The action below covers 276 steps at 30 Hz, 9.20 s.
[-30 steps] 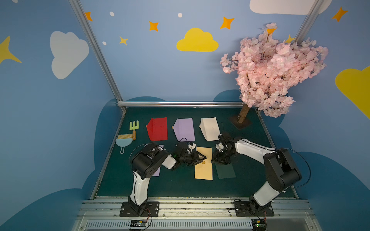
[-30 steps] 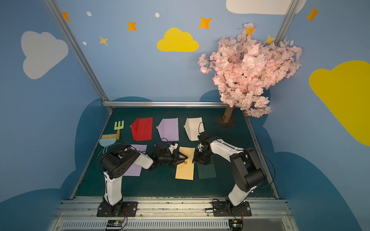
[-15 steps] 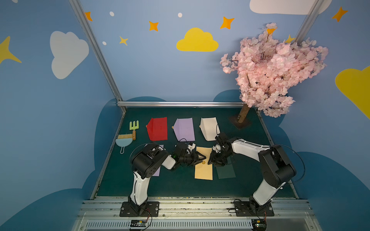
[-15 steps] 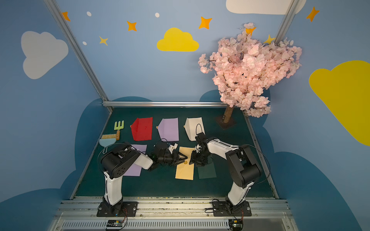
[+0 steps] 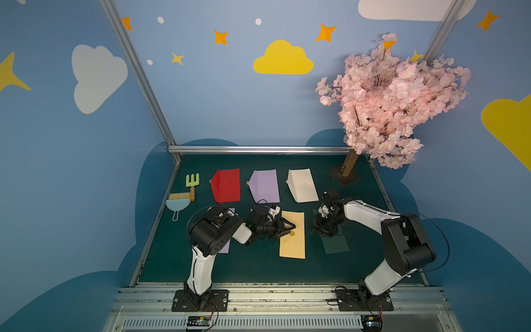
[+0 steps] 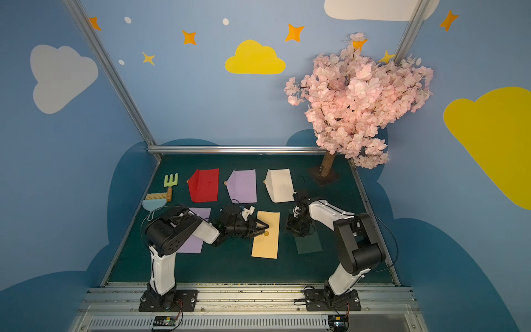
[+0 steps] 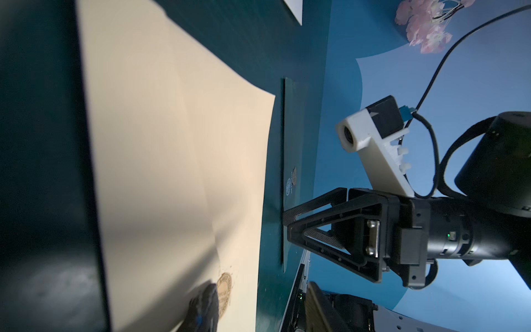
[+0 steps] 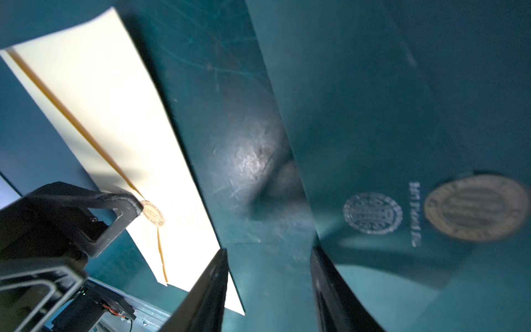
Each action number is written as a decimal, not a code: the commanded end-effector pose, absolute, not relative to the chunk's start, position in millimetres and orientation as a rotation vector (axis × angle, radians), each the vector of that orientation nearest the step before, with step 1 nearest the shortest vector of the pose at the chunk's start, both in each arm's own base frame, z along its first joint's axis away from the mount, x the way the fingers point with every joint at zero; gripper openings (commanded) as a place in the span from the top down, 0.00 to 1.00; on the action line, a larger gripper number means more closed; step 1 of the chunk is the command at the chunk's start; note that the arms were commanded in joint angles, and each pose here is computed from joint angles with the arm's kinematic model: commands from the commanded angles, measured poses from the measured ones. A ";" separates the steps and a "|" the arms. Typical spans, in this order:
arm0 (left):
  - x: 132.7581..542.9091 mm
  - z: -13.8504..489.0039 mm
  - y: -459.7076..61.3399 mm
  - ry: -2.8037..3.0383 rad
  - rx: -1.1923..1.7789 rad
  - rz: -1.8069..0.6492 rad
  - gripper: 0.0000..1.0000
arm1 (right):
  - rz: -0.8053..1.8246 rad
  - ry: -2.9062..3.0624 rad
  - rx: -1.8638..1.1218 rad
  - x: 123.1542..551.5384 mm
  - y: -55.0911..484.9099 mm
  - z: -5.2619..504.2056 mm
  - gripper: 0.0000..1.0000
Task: Open the envelope
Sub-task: Move the envelope to the center of the board, then pick up the envelope from the center of the board.
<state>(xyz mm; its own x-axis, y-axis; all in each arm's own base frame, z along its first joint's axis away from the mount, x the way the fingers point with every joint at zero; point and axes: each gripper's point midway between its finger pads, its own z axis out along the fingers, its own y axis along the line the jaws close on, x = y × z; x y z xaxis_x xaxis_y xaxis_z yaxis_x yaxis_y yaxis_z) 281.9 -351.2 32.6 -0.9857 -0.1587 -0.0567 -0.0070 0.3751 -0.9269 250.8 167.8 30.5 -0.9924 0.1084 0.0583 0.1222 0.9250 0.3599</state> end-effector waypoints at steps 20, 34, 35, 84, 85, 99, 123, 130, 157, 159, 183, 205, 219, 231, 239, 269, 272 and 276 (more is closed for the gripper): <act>270.4 -21.0 -323.9 2.613 -0.365 -1.552 0.58 | -1.032 -2.929 0.030 254.5 273.3 44.1 1.00; 270.3 -23.9 -322.6 2.617 -0.386 -1.561 0.68 | -0.881 -2.904 -0.027 246.1 261.9 6.5 1.00; 270.6 -24.4 -322.7 2.617 -0.389 -1.561 0.68 | -0.870 -2.903 -0.032 244.8 259.3 5.0 1.00; 282.7 58.4 -348.9 2.350 -0.076 -1.838 0.64 | -1.106 -2.976 -0.229 323.6 209.9 36.7 0.63; 282.1 59.4 -348.7 2.355 -0.072 -1.836 0.64 | -1.100 -2.977 -0.233 325.6 208.5 34.6 0.62; 271.0 19.3 -326.1 2.546 -0.205 -1.668 0.65 | -1.009 -2.926 -0.226 345.7 204.8 -7.0 0.55; 270.1 -24.9 -304.7 2.705 -0.359 -1.557 0.65 | -1.322 -2.761 0.018 320.5 228.5 -0.6 0.67; 271.4 -26.6 -302.6 2.707 -0.374 -1.552 0.65 | -1.341 -2.732 0.044 308.2 234.9 2.0 0.75; 283.9 36.0 -307.0 2.394 -0.218 -1.772 0.66 | -1.488 -2.789 0.157 293.2 265.9 83.7 1.00; 287.1 62.8 -304.2 2.295 -0.148 -1.817 0.64 | -1.487 -2.801 0.199 289.4 263.9 98.8 1.00; 214.2 247.0 -237.7 2.014 0.458 -1.538 0.44 | -2.070 -2.529 0.859 194.5 283.9 300.1 1.00; 184.3 288.2 -240.0 1.837 0.572 -1.717 0.67 | -2.106 -2.465 1.049 181.1 316.2 327.1 1.00; 184.6 294.4 -232.2 1.794 0.522 -1.674 0.97 | -2.117 -2.481 1.087 184.6 321.4 331.9 0.62; 195.9 310.4 -216.4 1.689 0.416 -1.693 0.97 | -2.404 -2.460 1.040 193.3 316.6 359.7 0.51; 196.4 318.0 -214.1 1.649 0.404 -1.709 0.97 | -2.435 -2.425 0.990 200.8 327.1 356.4 0.60; 220.9 287.2 -190.8 1.881 0.239 -1.422 0.44 | -2.272 -2.671 0.913 215.4 324.7 345.4 1.00; 222.2 286.1 -182.5 1.899 0.215 -1.325 0.42 | -2.203 -2.807 0.843 225.8 319.1 338.9 1.00; 229.4 282.6 -151.0 1.941 0.108 -1.030 0.52 | -1.989 -3.128 0.633 250.1 301.8 325.6 1.00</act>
